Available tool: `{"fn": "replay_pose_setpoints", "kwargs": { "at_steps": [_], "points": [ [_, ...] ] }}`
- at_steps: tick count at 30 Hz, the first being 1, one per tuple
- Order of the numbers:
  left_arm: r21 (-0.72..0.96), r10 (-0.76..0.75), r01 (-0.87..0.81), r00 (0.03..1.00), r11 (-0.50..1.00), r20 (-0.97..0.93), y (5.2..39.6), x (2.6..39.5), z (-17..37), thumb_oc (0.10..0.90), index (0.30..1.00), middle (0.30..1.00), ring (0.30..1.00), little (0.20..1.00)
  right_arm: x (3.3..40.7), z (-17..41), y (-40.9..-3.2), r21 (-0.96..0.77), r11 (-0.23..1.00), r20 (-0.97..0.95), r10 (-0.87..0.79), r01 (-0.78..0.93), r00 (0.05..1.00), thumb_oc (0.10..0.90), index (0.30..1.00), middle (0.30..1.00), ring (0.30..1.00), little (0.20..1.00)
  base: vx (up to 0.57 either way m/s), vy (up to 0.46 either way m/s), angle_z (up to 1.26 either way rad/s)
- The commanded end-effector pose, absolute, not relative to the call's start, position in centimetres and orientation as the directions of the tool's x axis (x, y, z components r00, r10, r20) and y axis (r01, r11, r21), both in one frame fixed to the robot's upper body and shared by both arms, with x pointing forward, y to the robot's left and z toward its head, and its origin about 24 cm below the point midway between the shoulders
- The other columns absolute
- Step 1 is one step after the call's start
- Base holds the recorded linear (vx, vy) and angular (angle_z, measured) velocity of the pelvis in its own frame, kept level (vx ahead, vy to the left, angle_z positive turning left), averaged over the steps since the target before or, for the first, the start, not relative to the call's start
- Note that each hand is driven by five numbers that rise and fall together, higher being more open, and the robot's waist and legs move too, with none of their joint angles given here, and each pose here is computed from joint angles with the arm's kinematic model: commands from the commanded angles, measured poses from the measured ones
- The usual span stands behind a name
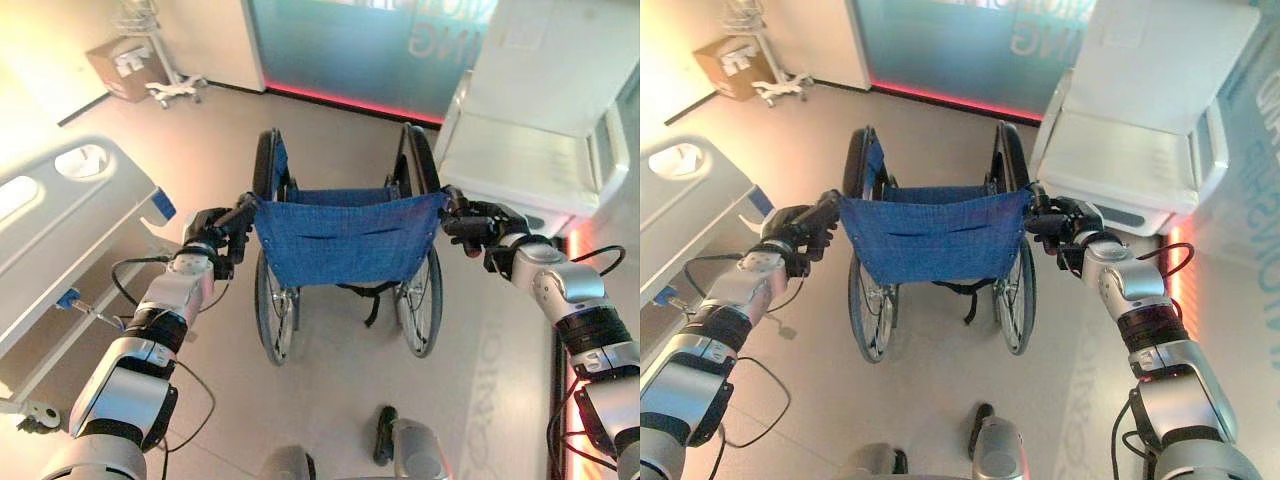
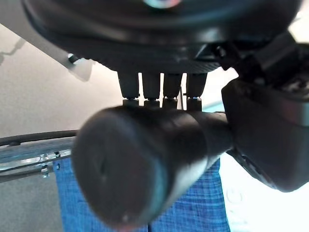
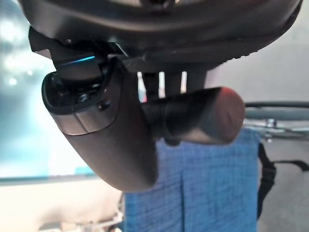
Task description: Push the wheelchair next to the bed
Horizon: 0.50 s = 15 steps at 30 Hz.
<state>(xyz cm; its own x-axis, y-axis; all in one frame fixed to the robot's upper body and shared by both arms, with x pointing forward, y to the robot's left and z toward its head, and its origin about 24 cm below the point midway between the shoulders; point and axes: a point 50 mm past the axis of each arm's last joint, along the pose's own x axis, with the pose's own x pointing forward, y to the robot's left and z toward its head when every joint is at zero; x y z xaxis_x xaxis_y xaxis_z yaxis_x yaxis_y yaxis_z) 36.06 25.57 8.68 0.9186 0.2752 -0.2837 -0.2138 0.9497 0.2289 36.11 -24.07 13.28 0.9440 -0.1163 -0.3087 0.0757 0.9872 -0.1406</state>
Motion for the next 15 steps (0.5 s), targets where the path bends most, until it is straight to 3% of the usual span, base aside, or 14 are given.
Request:
{"fn": "replay_pose_setpoints", "kwargs": {
  "at_steps": [1, 9, 15],
  "points": [
    [0.092, 0.272, -0.257, 0.93, 0.962, -0.247, 26.6, 35.0, 8.4, 0.4, 0.3, 0.3, 0.3, 0.3, 36.4, 12.6, -20.5, -0.046, 0.988, -0.295, 0.125, -0.145, 0.947, 0.4, 0.3, 0.3, 0.3, 0.3, 0.41, -0.031, 0.05],
    [0.063, 0.266, -0.258, 0.935, 0.964, -0.234, 26.7, 34.4, 8.0, 0.4, 0.3, 0.3, 0.3, 0.3, 36.7, 12.5, -18.7, -0.059, 0.989, -0.275, 0.117, -0.139, 0.954, 0.4, 0.3, 0.3, 0.3, 0.3, 0.57, 0.093, 0.04],
    [0.076, 0.274, -0.264, 0.926, 0.962, -0.258, 28.4, 32.5, 7.9, 0.4, 0.3, 0.3, 0.3, 0.3, 36.4, 12.1, -20.0, -0.065, 0.984, -0.304, 0.139, -0.166, 0.942, 0.4, 0.3, 0.3, 0.3, 0.3, 0.59, 0.142, -0.39]
  ]
}}
